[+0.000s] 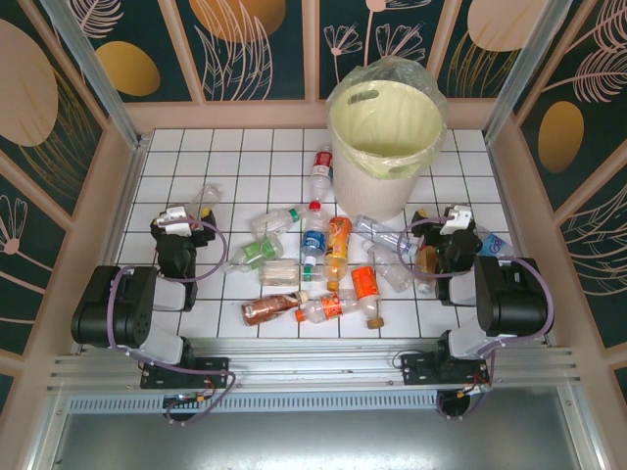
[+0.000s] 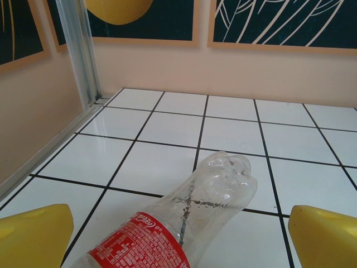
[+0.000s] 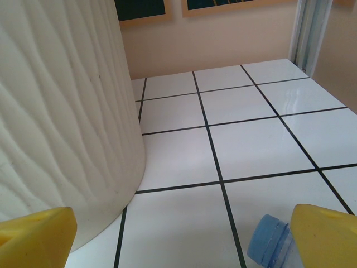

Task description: Put the plastic bottles in the bin

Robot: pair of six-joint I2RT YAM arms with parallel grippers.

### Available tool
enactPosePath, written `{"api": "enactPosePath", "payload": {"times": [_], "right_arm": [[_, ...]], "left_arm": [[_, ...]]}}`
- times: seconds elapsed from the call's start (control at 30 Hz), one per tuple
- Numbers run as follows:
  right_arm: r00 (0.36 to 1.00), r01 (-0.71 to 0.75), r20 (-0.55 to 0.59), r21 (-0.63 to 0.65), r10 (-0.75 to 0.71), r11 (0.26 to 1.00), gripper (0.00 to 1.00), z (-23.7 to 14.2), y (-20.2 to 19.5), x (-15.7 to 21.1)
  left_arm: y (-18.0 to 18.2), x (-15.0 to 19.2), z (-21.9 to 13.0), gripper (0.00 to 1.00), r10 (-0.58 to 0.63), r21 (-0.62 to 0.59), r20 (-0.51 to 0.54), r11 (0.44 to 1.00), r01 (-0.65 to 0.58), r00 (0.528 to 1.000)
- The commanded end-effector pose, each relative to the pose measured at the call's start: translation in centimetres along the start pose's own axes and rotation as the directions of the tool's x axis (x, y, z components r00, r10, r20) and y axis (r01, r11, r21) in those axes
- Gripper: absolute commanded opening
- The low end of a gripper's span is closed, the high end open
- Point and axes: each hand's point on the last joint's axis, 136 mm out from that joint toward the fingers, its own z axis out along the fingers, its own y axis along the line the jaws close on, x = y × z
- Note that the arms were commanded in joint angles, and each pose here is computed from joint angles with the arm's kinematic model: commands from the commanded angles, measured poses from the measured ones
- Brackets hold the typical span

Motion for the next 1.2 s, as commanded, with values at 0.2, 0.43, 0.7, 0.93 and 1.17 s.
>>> {"api": "enactPosePath", "payload": {"times": [0.2,0.43,0.7,0.93,1.17], "right_arm": [[1.000,0.002,0.019,-0.023,-0.002,1.000,0.99,0.4,0.5,-0.7],[1.000,0.002,0.020,-0.023,-0.002,1.000,0.99,0.4,0.5,-0.7],[1.000,0.002,0.022,-0.022,-0.002,1.000,0.99,0.3,0.5,-0.8],[0.998,0.000,0.064,0.001,0.000,1.000,0.99,-0.8,0.3,-2.0],[0.996,0.012,0.089,0.030,-0.015,0.999,0.99,-2.4,0.5,-4.0]], "left_arm": [[-0.1,-0.6,0.2,0.99,-0.005,0.011,0.017,1.000,0.005,1.000],[-0.1,-0.7,0.2,0.99,-0.006,0.011,0.019,1.000,0.005,1.000],[-0.1,-0.7,0.1,0.99,-0.005,0.010,0.023,1.000,0.005,1.000],[0.0,-1.6,-0.4,0.99,-0.009,0.014,0.043,1.000,0.008,0.999],[0.4,-3.5,-1.6,0.99,-0.032,-0.003,0.060,0.999,0.032,0.998]]}}
